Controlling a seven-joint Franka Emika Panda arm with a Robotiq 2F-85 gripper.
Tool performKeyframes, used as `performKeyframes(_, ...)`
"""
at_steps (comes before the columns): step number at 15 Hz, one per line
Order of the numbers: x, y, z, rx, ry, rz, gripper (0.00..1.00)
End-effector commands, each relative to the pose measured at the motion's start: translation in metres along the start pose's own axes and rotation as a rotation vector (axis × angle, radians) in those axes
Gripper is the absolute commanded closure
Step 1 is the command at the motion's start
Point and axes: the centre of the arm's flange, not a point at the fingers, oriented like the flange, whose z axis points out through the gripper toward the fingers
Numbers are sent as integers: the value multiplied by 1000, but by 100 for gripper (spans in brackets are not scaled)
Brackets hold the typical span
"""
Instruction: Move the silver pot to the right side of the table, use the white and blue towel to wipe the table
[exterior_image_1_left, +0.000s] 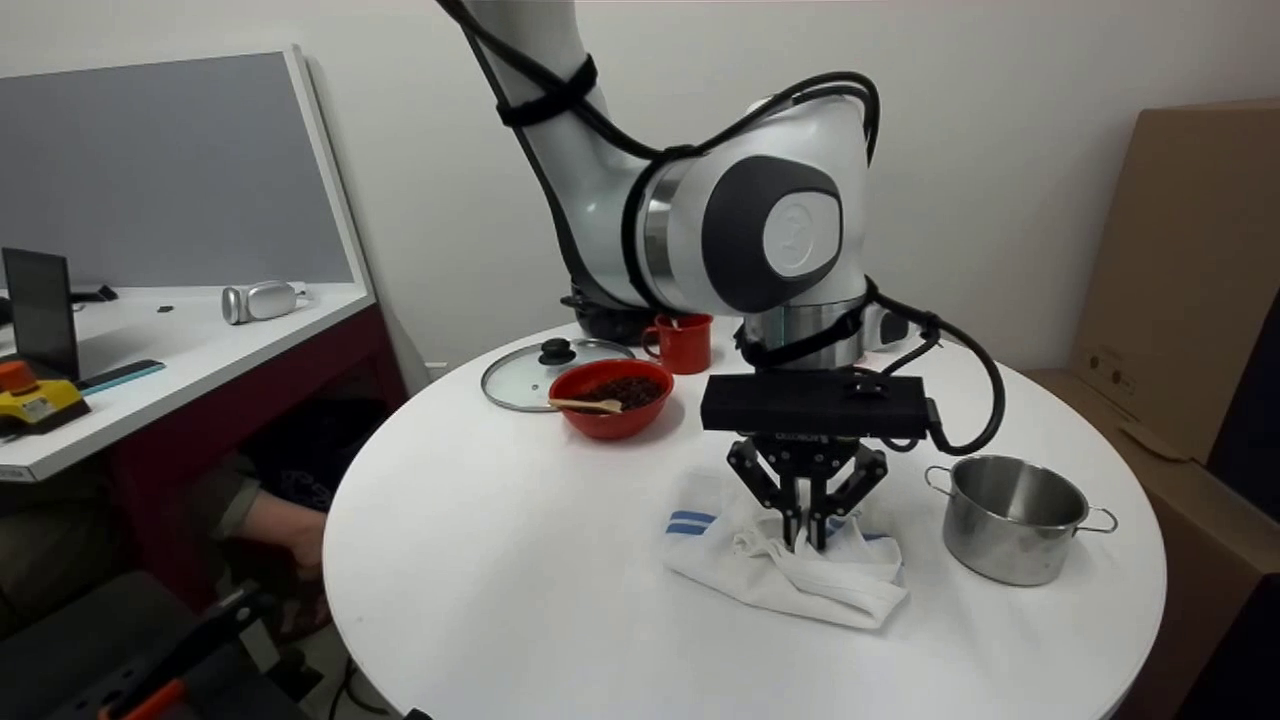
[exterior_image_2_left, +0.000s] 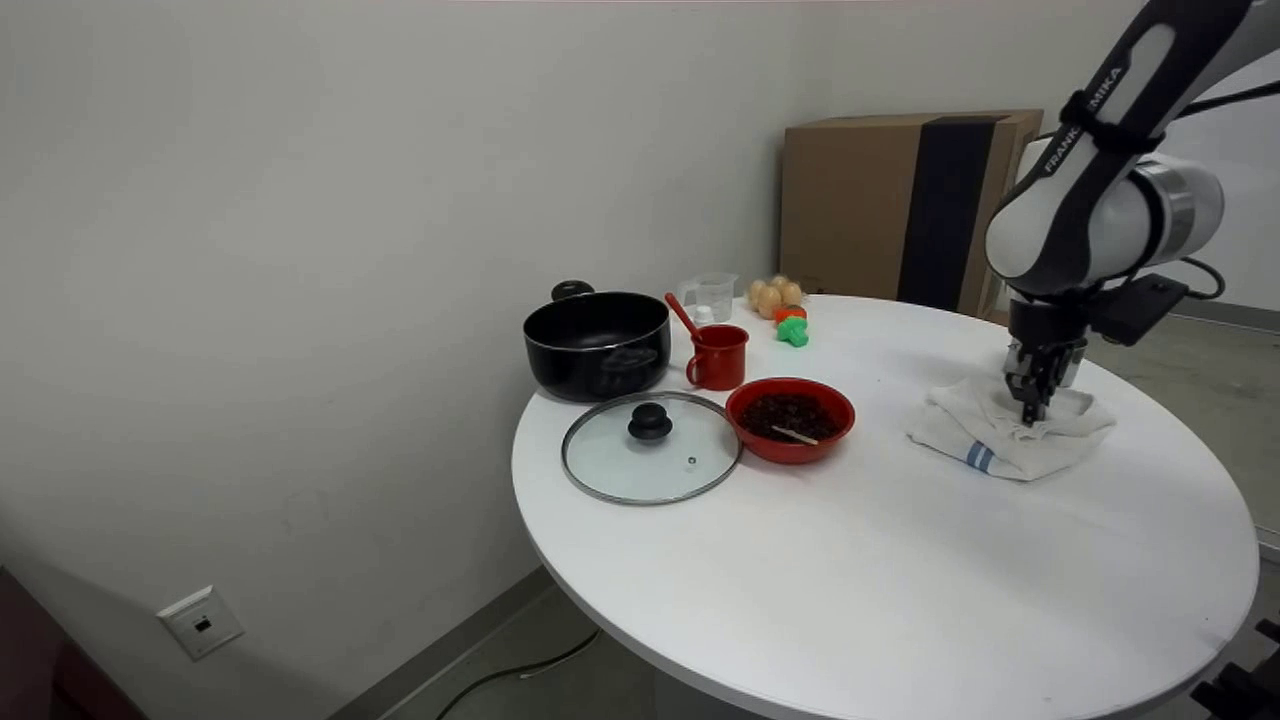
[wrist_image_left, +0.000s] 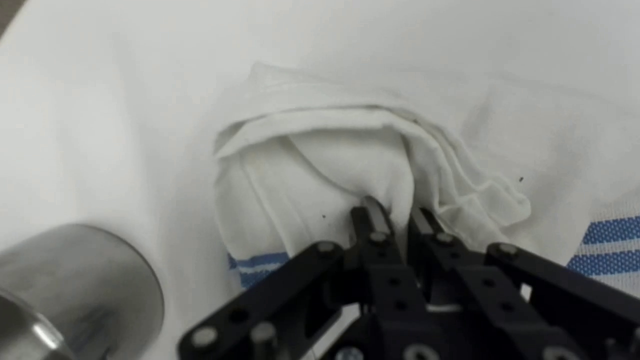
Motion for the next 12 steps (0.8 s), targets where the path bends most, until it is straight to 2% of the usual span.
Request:
performKeyframes(1,30,4,2,-4,-19,-21,97)
performKeyframes(5,53,8,-15,-16,6,-23,97)
performKeyframes(7,63,-1,-21,-27,15,-46,97)
performKeyframes(9,73,-20,-22,-35,19,-82,97)
performKeyframes(12,88,-67,-15,-51,-6,-159,97)
